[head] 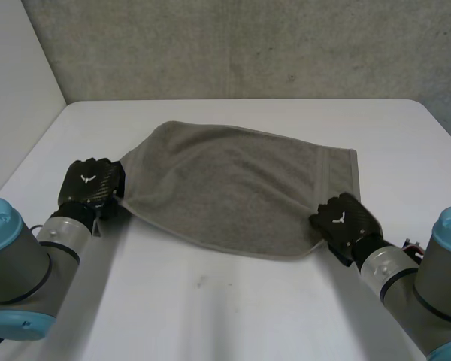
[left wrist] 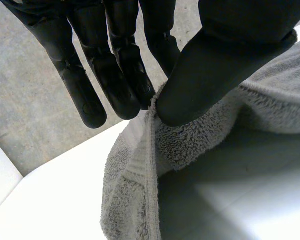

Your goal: Fold the towel.

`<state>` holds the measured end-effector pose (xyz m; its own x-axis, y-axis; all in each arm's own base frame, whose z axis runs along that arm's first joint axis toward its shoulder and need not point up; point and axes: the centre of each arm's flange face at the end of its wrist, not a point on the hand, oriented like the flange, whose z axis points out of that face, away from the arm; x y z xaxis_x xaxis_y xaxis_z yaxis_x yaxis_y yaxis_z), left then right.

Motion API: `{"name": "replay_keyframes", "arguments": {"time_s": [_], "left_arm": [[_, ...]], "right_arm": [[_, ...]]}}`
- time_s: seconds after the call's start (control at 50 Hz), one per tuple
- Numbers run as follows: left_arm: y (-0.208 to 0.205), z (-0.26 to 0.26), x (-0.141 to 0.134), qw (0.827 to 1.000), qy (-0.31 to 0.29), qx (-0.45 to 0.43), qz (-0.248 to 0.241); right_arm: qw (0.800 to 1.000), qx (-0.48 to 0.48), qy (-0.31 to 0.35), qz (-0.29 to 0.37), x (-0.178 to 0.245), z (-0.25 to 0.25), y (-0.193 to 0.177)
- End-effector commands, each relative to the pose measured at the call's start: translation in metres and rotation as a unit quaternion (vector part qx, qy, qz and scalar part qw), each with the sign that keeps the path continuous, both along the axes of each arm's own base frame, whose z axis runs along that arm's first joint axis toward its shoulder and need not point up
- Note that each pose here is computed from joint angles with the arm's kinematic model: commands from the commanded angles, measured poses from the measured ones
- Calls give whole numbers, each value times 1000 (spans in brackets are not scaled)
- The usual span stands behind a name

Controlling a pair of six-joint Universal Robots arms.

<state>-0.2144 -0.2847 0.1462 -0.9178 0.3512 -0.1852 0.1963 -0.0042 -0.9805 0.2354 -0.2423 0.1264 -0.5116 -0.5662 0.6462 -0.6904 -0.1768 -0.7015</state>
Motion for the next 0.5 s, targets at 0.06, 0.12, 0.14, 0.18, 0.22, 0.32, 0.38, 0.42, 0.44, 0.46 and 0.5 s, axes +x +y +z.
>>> {"name": "replay_keyframes", "arguments": {"time_s": [0.06, 0.12, 0.14, 0.18, 0.22, 0.32, 0.38, 0.42, 0.44, 0.46, 0.5], "left_arm": [[-4, -11, 0, 1000, -3, 8, 1], [-7, -14, 0, 1000, -5, 11, 2], [-7, -16, 0, 1000, -5, 14, 3], [-8, -18, 0, 1000, -6, 17, 3], [-7, -21, 0, 1000, -7, 20, 2], [-6, -27, -3, 999, -19, 26, -16], [-6, -31, -4, 999, -39, 24, -26], [-5, -35, -5, 997, -62, 20, -34], [-5, -35, -5, 997, -62, 20, -35], [-5, -37, -5, 997, -70, 18, -38], [-5, -38, -6, 996, -76, 17, -40]], "right_arm": [[986, -47, -114, -110, -32, 54, -32], [981, -46, -135, -131, -42, 59, -41], [977, -42, -151, -145, -48, 63, -46], [974, -36, -160, -156, -53, 63, -51], [973, -16, -160, -164, -56, 60, -55], [974, 9, -152, -170, -57, 53, -58], [974, 15, -151, -169, -57, 53, -58], [973, 15, -152, -173, -59, 54, -60], [973, 15, -152, -173, -59, 54, -60], [972, 14, -152, -176, -60, 54, -60], [972, 14, -153, -177, -61, 54, -61]]}}
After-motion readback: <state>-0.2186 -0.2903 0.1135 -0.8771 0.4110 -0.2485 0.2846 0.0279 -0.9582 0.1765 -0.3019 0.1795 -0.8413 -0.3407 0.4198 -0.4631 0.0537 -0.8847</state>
